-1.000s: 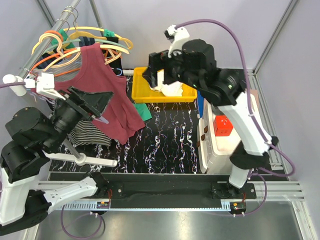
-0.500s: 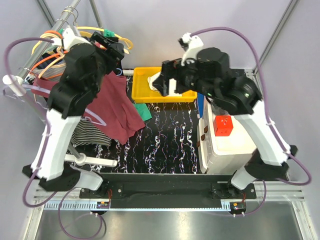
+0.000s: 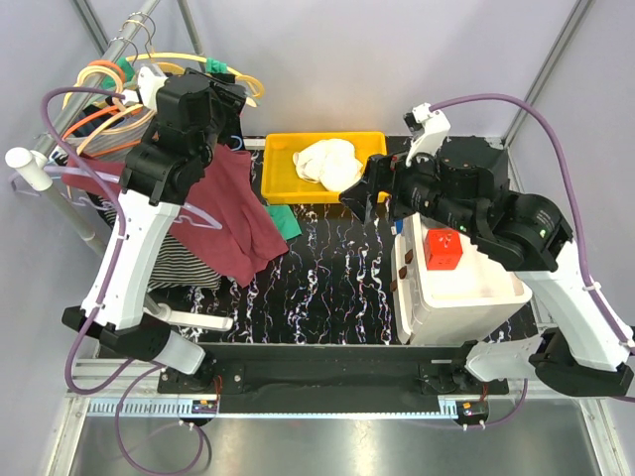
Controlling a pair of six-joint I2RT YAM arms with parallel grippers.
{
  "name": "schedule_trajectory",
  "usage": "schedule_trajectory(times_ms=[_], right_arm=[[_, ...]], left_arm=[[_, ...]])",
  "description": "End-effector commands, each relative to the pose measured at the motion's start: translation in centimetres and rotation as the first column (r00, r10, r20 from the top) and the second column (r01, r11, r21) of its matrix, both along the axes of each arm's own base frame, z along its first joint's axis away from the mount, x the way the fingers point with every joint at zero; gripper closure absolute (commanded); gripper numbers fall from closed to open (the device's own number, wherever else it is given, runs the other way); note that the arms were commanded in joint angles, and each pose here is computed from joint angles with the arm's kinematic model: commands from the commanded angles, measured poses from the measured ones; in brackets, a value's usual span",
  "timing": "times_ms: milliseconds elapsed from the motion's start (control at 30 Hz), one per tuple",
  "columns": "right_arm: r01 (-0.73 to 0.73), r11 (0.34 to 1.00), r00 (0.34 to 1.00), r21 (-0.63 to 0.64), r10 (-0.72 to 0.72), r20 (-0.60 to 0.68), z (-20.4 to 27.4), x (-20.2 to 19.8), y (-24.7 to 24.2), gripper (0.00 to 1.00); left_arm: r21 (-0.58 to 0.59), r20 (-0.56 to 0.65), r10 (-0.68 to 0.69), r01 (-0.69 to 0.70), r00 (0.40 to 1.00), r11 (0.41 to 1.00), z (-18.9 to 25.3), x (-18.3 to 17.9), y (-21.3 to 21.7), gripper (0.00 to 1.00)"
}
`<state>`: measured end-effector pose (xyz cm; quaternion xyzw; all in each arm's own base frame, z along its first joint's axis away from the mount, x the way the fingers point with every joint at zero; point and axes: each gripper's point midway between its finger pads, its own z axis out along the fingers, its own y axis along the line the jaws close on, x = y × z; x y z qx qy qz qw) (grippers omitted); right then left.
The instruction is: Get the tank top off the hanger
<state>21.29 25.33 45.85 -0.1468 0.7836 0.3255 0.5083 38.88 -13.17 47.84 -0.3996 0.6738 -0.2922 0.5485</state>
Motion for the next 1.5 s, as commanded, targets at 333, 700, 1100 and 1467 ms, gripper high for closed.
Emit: schedule_trajectory(times_ms=[333,700,1100,1467], right_arm=[[0.022,0.996,0.995,0.081,-0.030,0.099,2.4,-0.4,-1.6,0.00],[0.021,0.997,0.989,0.080,-0.033,0.143,2.8,-0.7,-2.4,0.00],[0.062,0.993,0.979,0.101,-0.080,0.189,3.9,-0.9,-4.1,0.00],[0.073,0.992,0.975,0.107,-0.093,0.200,4.1,-1.0,-4.5,0.00]], left_arm=[[-0.129,0.062,0.172,-0.163,0.983,0.978,1.3,2.4,1.6,0.49],[-0.065,0.089,0.259,-0.254,0.962,0.965,1.7,3.6,2.0,0.52],[0.003,0.092,0.336,-0.338,0.937,0.941,0.8,4.8,2.2,0.56],[0.034,0.107,0.340,-0.345,0.934,0.938,0.9,5.2,2.3,0.82]])
